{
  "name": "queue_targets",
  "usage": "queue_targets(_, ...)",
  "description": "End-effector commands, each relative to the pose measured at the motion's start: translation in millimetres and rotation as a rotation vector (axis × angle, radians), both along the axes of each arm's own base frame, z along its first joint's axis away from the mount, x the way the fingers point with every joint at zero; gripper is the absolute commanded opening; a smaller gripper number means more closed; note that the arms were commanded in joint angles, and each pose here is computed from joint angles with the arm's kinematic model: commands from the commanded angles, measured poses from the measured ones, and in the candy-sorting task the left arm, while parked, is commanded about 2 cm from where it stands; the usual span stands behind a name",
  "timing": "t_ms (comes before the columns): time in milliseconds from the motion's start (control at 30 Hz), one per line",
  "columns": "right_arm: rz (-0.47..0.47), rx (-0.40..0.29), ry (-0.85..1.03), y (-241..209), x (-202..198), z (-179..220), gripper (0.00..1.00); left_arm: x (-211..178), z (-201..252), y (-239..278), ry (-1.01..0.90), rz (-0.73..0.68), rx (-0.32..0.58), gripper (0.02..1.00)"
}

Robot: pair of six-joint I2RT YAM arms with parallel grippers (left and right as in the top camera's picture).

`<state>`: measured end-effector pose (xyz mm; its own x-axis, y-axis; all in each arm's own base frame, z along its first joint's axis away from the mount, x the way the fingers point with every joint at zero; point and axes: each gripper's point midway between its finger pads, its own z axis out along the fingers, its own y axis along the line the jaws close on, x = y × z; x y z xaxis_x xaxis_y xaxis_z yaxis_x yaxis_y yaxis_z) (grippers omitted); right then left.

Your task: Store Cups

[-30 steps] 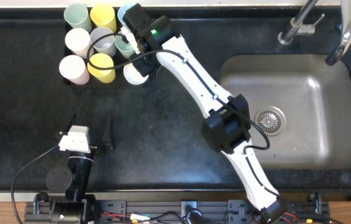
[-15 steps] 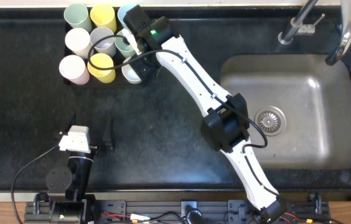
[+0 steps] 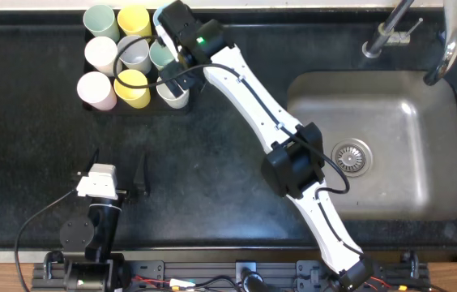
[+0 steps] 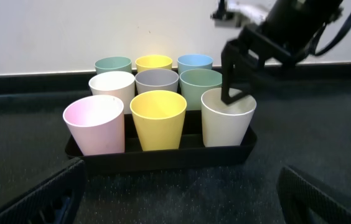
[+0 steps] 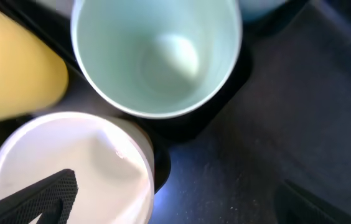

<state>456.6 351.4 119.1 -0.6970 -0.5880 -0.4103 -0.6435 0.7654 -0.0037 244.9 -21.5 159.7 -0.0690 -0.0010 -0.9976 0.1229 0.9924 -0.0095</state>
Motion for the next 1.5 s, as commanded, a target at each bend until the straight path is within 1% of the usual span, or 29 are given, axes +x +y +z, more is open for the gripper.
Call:
queue_targets(33,-0.053,0.095,-0.128,-10,12,78,0.998,0,0,2,-0.003,0.011,-0.014,0.998)
queue_targets(100,-0.071,0.124,-0.167,-23,11,112,0.996,0,0,2,-0.003,0.010,-0.014,0.998)
queue_targets(200,-0.134,0.159,-0.205,-57,5,160,0.996,0,0,2,-0.003,0.010,-0.014,0.998)
queue_targets(233,-0.174,0.170,-0.216,-78,2,179,0.996,0,0,2,-0.003,0.011,-0.014,0.998)
queue_targets(300,-0.245,0.182,-0.231,-114,-2,204,0.996,0,0,2,-0.003,0.010,-0.014,0.998)
queue_targets(367,-0.321,0.171,-0.245,-159,-7,224,0.998,0,0,2,-0.003,0.010,-0.014,0.998)
queue_targets(433,-0.422,0.148,-0.258,-210,-15,240,0.998,0,0,2,-0.003,0.010,-0.014,0.998)
queue_targets(500,-0.526,0.140,-0.250,-253,-28,248,0.998,0,0,2,-0.003,0.010,-0.014,0.998)
queue_targets(567,-0.604,0.131,-0.221,-282,-47,247,0.998,0,0,2,-0.003,0.011,-0.014,0.998)
queue_targets(600,-0.661,0.115,-0.177,-302,-72,237,0.998,0,0,2,-0.003,0.010,-0.014,0.998)
queue_targets(633,-0.692,0.108,-0.145,-310,-90,226,0.996,0,0,2,-0.003,0.010,-0.014,0.998)
queue_targets(667,-0.746,0.111,-0.116,-320,-126,196,0.996,0,0,2,-0.003,0.010,-0.014,0.998)
queue_targets(733,-0.750,0.137,-0.184,-324,-140,176,0.998,0,0,2,-0.003,0.011,-0.014,0.998)
queue_targets(800,-0.746,0.189,-0.312,-326,-146,164,0.998,0,0,2,-0.003,0.011,-0.014,0.998)
queue_targets(900,-0.744,0.259,-0.601,-336,-151,162,0.996,0,0,2,-0.003,0.011,-0.014,0.998)
queue_targets(933,-0.761,0.335,-0.811,-343,-159,174,0.998,0,0,2,-0.003,0.010,-0.014,0.998)
queue_targets(967,-0.768,0.383,-0.912,-347,-166,182,0.998,0,0,2,-0.003,0.010,-0.014,0.998)
queue_targets(1033,-0.762,0.444,-1.016,-350,-181,184,0.998,0,0,2,-0.003,0.010,-0.014,0.998)
queue_targets(1100,-0.766,0.456,-1.046,-353,-198,171,0.998,0,0,2,-0.003,0.011,-0.014,0.998)
queue_targets(1233,-0.760,0.483,-1.088,-355,-219,152,0.996,0,0,2,-0.003,0.011,-0.014,0.998)
queue_targets(1367,-0.757,0.499,-1.113,-356,-226,138,0.996,0,0,2,-0.003,0.010,-0.014,0.998)
queue_targets(1500,-0.760,0.483,-1.088,-356,-224,118,0.998,0,0,2,-0.003,0.011,-0.014,0.998)
